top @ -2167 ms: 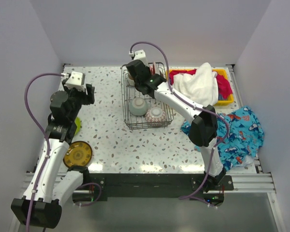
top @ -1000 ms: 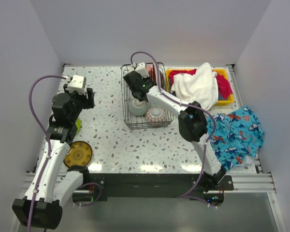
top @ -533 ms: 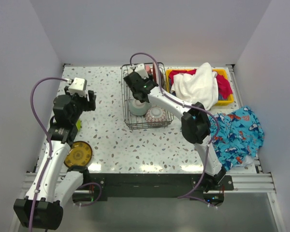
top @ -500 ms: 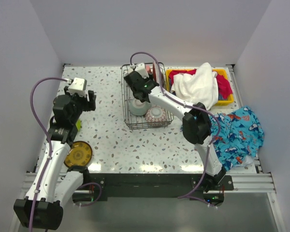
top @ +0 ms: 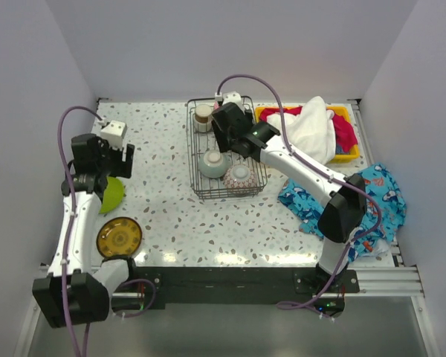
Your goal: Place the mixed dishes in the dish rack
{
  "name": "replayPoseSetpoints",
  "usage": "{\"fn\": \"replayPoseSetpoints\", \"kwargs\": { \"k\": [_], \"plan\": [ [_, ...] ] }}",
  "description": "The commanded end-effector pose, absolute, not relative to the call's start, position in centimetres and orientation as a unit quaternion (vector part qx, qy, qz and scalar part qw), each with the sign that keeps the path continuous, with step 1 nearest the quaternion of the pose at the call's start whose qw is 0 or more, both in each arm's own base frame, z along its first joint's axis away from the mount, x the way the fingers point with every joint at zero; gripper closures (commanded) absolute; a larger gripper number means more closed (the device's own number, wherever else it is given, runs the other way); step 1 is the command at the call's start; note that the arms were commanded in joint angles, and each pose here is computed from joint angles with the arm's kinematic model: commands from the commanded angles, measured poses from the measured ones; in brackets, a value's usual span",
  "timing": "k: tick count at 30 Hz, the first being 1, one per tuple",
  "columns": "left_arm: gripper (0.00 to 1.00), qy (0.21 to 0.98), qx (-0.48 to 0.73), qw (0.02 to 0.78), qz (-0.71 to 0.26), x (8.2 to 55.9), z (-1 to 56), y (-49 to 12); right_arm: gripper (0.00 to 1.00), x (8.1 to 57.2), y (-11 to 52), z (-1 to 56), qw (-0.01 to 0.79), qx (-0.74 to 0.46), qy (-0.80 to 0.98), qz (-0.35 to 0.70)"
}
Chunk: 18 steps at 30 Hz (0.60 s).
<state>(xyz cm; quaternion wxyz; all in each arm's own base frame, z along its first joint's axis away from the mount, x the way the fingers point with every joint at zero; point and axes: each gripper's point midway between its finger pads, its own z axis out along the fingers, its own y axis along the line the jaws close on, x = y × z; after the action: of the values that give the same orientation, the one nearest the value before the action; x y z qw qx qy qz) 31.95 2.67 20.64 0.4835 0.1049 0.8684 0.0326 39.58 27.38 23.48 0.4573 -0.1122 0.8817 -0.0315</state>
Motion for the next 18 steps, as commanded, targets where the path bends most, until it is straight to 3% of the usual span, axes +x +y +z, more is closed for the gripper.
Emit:
{"fn": "replayPoseSetpoints", "kwargs": {
  "k": [1, 4, 9, 13, 18],
  "plan": [
    [0.24, 0.905, 0.114, 0.409, 0.02, 31.4, 18.9, 4.4, 0.26, 36.9, 30.6, 21.1, 0.4, -0.197, 0.892, 0.074],
    [0.28, 0.925, 0.114, 0.361, 0.027, 30.9, 16.5, 5.9, 0.23, 35.6, 32.6, 21.4, 0.379, -0.238, 0.883, 0.141],
    [0.47, 0.953, 0.093, 0.288, 0.01, 29.9, 12.5, 6.8, 0.22, 33.4, 35.2, 22.1, 0.356, -0.285, 0.861, 0.226],
    [0.38, 0.963, 0.099, 0.251, -0.021, 29.2, 10.4, 6.6, 0.21, 33.2, 35.1, 22.2, 0.359, -0.297, 0.855, 0.228],
    [0.39, 0.973, 0.117, 0.193, -0.038, 27.6, 7.6, 6.4, 0.21, 31.9, 35.7, 22.6, 0.353, -0.319, 0.84, 0.262]
  ]
}}
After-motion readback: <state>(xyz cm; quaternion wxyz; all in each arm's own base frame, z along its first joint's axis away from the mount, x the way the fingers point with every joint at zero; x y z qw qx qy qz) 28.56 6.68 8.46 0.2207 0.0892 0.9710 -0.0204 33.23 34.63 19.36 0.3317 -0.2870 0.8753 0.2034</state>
